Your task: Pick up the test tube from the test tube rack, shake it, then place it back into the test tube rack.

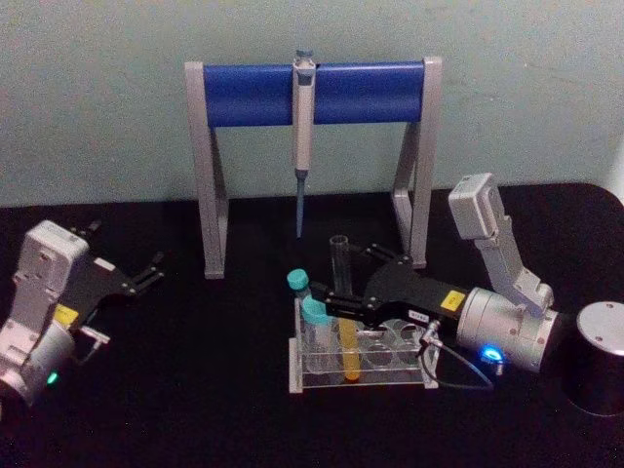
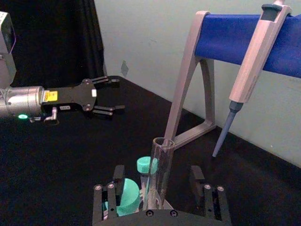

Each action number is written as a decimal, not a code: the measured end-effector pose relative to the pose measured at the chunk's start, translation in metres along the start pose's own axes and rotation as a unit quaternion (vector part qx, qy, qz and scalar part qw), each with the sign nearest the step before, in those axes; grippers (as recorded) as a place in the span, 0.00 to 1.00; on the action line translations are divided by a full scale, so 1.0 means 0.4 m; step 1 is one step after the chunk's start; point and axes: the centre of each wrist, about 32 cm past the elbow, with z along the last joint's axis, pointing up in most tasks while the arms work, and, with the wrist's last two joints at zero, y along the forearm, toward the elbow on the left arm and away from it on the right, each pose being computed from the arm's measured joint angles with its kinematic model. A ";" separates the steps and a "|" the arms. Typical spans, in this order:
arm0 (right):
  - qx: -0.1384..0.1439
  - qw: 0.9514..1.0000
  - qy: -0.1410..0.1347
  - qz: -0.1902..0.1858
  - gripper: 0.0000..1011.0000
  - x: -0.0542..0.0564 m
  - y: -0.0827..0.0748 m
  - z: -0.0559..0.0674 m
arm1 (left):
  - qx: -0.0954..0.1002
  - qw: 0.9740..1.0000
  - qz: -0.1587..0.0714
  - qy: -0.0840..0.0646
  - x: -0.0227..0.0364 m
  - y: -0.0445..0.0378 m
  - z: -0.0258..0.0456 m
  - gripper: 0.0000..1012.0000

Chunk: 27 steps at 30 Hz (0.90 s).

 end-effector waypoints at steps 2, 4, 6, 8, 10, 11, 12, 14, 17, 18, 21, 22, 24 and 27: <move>0.000 1.000 0.000 0.000 0.87 0.000 0.000 0.000 | 0.000 1.000 0.000 0.000 0.000 0.000 0.000 0.99; 0.000 1.000 0.000 0.000 0.83 0.000 0.000 0.000 | 0.000 1.000 0.000 0.000 0.000 0.000 0.000 0.99; 0.000 1.000 0.000 0.000 0.75 0.000 0.000 0.000 | 0.000 1.000 0.000 0.000 0.000 0.000 0.000 0.99; 0.000 1.000 0.000 -0.001 0.69 0.000 -0.001 0.000 | 0.000 1.000 0.000 0.000 0.000 0.000 0.000 0.99; 0.000 1.000 0.000 -0.001 0.64 0.000 -0.001 0.000 | 0.000 1.000 0.000 0.000 0.000 0.000 0.000 0.99; 0.000 1.000 0.000 -0.001 0.57 0.000 -0.001 0.000 | 0.000 1.000 0.000 0.000 0.000 0.000 0.000 0.99; 0.000 1.000 0.001 -0.001 0.55 0.000 -0.001 0.000 | 0.000 1.000 0.000 0.000 0.000 0.000 0.000 0.99; 0.000 1.000 0.001 -0.001 0.51 0.000 -0.001 0.000 | 0.000 1.000 0.000 0.000 0.000 0.000 0.000 0.99; 0.000 1.000 0.001 -0.001 0.41 0.000 -0.001 0.000 | 0.000 1.000 0.000 0.000 0.000 0.000 0.000 0.99; 0.000 1.000 0.001 -0.001 0.35 0.000 -0.001 0.000 | 0.000 1.000 0.000 0.000 0.000 0.000 0.000 0.99; 0.001 1.000 0.001 -0.001 0.27 0.000 -0.001 0.000 | 0.000 1.000 0.000 0.000 0.000 0.000 0.000 0.99; 0.001 1.000 0.001 -0.001 0.24 0.000 -0.001 0.000 | 0.000 1.000 0.000 0.000 0.000 0.000 0.000 0.99; 0.001 1.000 0.001 -0.001 0.23 0.000 -0.001 0.000 | 0.000 1.000 0.000 0.000 0.000 0.000 0.000 0.99; 0.001 1.000 0.001 -0.001 0.23 0.000 -0.001 0.000 | 0.000 1.000 0.000 0.000 0.000 0.000 0.000 0.99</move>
